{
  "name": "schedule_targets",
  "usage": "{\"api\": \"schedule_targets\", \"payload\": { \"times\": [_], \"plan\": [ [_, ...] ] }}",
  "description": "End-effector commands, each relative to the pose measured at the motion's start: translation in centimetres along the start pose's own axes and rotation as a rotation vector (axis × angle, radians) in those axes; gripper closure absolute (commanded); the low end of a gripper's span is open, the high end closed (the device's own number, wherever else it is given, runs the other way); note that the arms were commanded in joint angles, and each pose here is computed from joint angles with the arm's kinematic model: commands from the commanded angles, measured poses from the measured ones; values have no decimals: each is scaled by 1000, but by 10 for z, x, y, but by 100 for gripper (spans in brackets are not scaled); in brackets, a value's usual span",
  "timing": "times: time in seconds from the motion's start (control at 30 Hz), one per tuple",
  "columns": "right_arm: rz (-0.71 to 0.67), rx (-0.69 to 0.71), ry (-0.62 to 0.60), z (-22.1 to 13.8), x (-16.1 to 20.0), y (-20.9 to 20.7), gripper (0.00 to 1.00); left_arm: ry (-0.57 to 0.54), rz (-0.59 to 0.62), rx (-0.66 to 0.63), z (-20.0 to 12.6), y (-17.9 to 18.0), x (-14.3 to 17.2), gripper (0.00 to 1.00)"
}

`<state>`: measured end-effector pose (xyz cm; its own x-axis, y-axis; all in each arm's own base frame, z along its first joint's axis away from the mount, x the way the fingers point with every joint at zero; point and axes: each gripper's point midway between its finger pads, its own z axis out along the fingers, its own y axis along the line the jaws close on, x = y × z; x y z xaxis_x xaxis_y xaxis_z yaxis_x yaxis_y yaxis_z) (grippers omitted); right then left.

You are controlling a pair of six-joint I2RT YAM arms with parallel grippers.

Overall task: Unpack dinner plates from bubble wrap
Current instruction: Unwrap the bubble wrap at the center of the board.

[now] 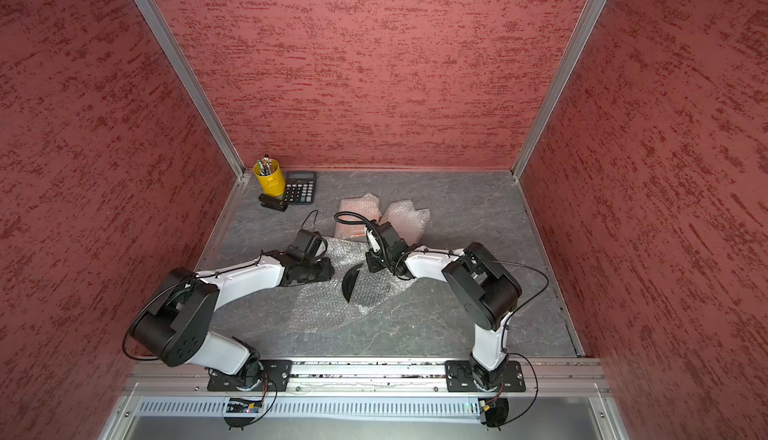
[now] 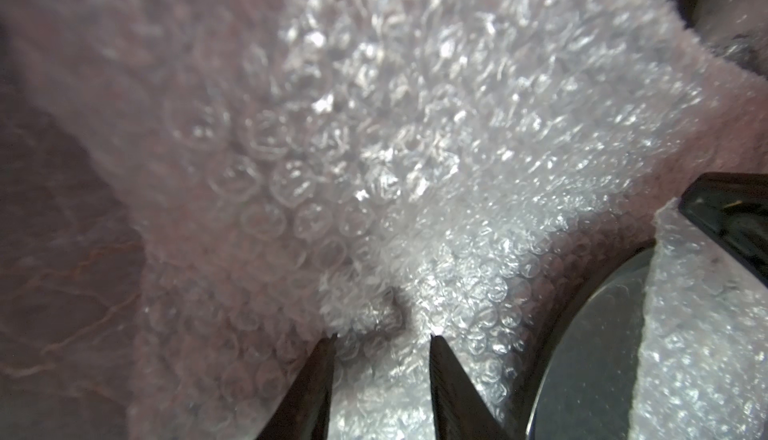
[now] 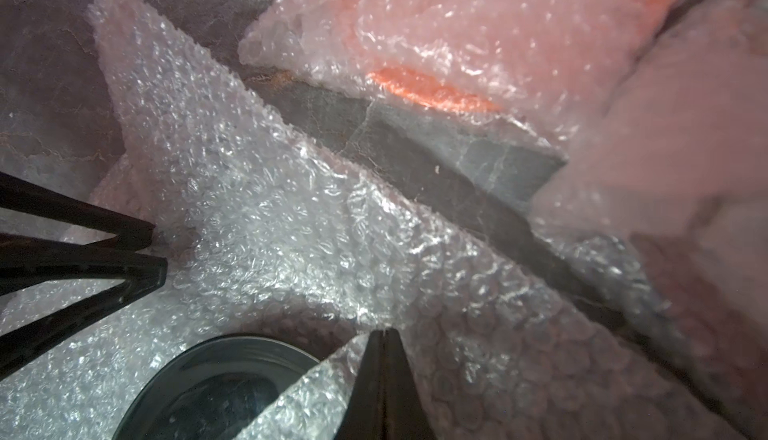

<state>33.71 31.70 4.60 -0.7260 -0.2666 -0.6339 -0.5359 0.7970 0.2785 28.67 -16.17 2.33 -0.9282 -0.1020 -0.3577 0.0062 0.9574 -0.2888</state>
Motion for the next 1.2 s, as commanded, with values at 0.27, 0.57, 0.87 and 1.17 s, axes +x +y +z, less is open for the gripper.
{"api": "schedule_targets", "payload": {
  "times": [0.27,0.57,0.87,1.17],
  "plan": [
    [-6,12,-75,-22,-17,4,100,25,-10,-41,0,10,11,60],
    [0,-4,-46,-42,-2,6,100,11,-18,-60,-2,13,9,60],
    [44,-42,-10,-65,24,10,100,-2,-42,-98,-5,19,9,60],
    [116,-43,12,-92,52,7,100,-12,-55,-93,-7,21,13,60]
  ]
}}
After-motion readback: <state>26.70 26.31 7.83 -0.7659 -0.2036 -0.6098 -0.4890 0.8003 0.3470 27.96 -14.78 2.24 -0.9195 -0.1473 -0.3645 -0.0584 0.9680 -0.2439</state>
